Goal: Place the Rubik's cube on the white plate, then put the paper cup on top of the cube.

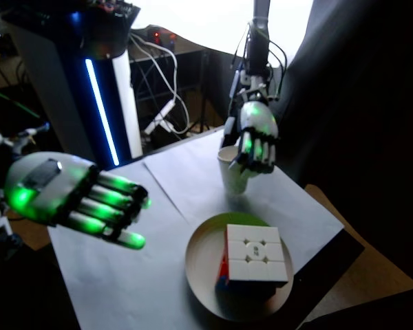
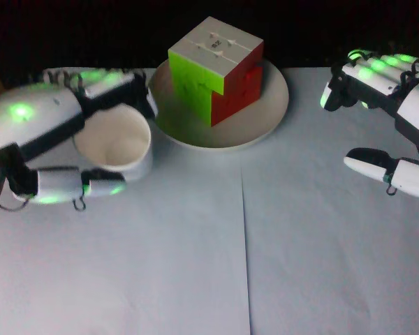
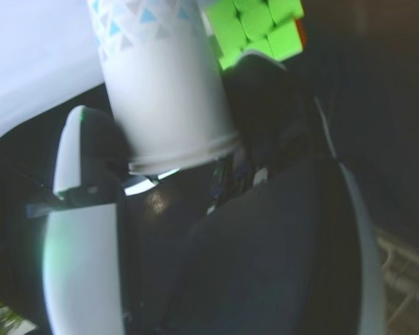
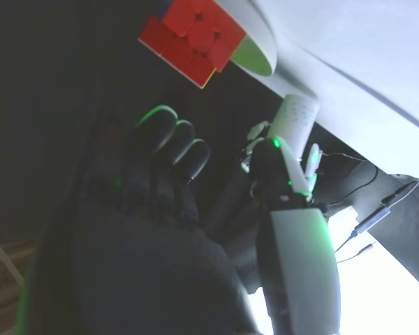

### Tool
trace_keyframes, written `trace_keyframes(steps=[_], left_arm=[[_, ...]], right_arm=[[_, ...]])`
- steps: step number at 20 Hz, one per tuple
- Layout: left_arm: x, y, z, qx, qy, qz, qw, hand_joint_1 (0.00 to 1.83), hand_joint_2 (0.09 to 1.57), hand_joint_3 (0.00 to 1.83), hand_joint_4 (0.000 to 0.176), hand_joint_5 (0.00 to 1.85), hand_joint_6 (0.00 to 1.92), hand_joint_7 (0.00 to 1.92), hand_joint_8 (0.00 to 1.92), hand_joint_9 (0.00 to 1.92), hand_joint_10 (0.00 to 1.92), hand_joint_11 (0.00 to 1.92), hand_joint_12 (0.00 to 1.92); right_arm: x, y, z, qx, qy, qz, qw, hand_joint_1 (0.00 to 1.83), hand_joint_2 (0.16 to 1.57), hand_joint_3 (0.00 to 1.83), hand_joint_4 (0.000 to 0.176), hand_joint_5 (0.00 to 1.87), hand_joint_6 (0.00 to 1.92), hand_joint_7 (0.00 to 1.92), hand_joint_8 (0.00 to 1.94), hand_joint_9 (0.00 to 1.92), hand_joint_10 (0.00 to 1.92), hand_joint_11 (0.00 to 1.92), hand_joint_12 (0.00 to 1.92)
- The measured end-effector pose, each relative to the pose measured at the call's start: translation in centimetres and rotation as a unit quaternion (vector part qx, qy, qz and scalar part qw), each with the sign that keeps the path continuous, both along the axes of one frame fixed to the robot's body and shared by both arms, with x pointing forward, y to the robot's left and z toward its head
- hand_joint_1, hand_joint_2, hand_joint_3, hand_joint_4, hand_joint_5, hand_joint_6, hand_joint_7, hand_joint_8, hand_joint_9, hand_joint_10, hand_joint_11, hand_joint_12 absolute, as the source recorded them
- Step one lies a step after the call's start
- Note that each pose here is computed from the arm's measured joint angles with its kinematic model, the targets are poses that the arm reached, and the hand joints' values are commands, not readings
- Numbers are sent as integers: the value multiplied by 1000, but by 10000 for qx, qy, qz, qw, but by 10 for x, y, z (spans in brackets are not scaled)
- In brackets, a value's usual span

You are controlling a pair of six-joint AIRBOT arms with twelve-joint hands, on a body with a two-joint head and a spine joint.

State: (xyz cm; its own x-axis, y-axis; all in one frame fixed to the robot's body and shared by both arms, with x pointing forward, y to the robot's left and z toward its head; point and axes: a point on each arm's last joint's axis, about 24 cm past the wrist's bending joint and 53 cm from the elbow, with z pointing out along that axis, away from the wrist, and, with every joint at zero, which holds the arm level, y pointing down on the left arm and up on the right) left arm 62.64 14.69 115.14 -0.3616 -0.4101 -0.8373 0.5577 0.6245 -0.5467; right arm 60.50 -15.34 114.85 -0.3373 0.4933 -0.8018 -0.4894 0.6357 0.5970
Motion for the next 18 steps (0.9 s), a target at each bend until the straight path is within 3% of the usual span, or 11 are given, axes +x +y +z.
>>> trace_keyframes(steps=[1,4,7,9,10,12,13,14,15,17,18], left_arm=[[2,-1,8,-87,-80,-1,9999,1114,1118,0,99,98,1289,65,1295,66,1686,154,1921],[9,3,17,-334,12,-70,9994,1055,1172,10,137,63,1375,4,1436,59,1770,163,1921],[24,10,36,-503,-120,51,9986,1030,1164,4,112,99,1326,0,1585,63,1901,197,1921],[28,6,50,-611,-276,-5,9977,1027,1146,0,114,132,1291,53,1438,48,1720,114,1921],[33,3,55,-673,-310,-26,9972,1068,1129,0,93,169,1306,105,1445,86,1717,131,1921],[45,2,58,-838,-224,-9,9962,1087,1119,0,76,179,1314,133,1555,261,1878,432,1921],[50,3,60,-931,-172,13,9955,1028,1117,0,153,196,1295,181,1610,303,1898,458,1921],[57,2,63,-1023,-150,36,9946,1004,1122,0,158,188,1288,200,1598,305,1863,453,1921],[62,0,67,-1059,-157,49,9942,1035,1115,0,117,216,1275,213,1525,298,1815,436,1921],[72,-7,75,-1170,-187,33,9930,960,1105,0,98,225,1279,275,1466,349,1789,460,1921],[78,-10,78,-1273,-147,10,9918,991,1104,0,82,213,1224,198,1400,224,1725,266,1921]], right_arm=[[0,0,0,3,0,-6,10000,983,1240,1,0,59,1401,130,1487,195,1831,292,1921],[0,0,0,3,-2,-2,10000,933,1248,3,0,59,1371,155,1472,198,1803,242,1921],[1,-1,0,18,12,-31,10000,932,1246,1,0,41,1449,147,1500,190,1763,263,1921],[1,-1,0,19,9,-22,10000,932,1247,1,0,69,1371,181,1448,223,1771,223,1921],[1,0,-1,21,16,-24,10000,946,1253,3,0,51,1400,162,1482,187,1783,177,1921],[1,0,-2,24,24,-24,10000,917,1249,1,0,41,1427,169,1516,164,1688,136,1921],[1,0,-2,24,22,-24,10000,923,1251,2,0,51,1408,184,1506,228,1699,196,1921],[1,-1,-2,32,30,-37,10000,919,1248,0,0,58,1396,183,1482,260,1760,230,1921],[1,-1,-2,31,28,-37,10000,935,1251,1,0,51,1427,161,1489,280,1815,351,1921],[1,0,-2,34,33,-35,10000,940,1246,0,0,51,1458,168,1551,249,1779,340,1921],[1,0,-2,32,32,-28,10000,940,1245,0,0,57,1432,188,1556,266,1781,233,1921]])
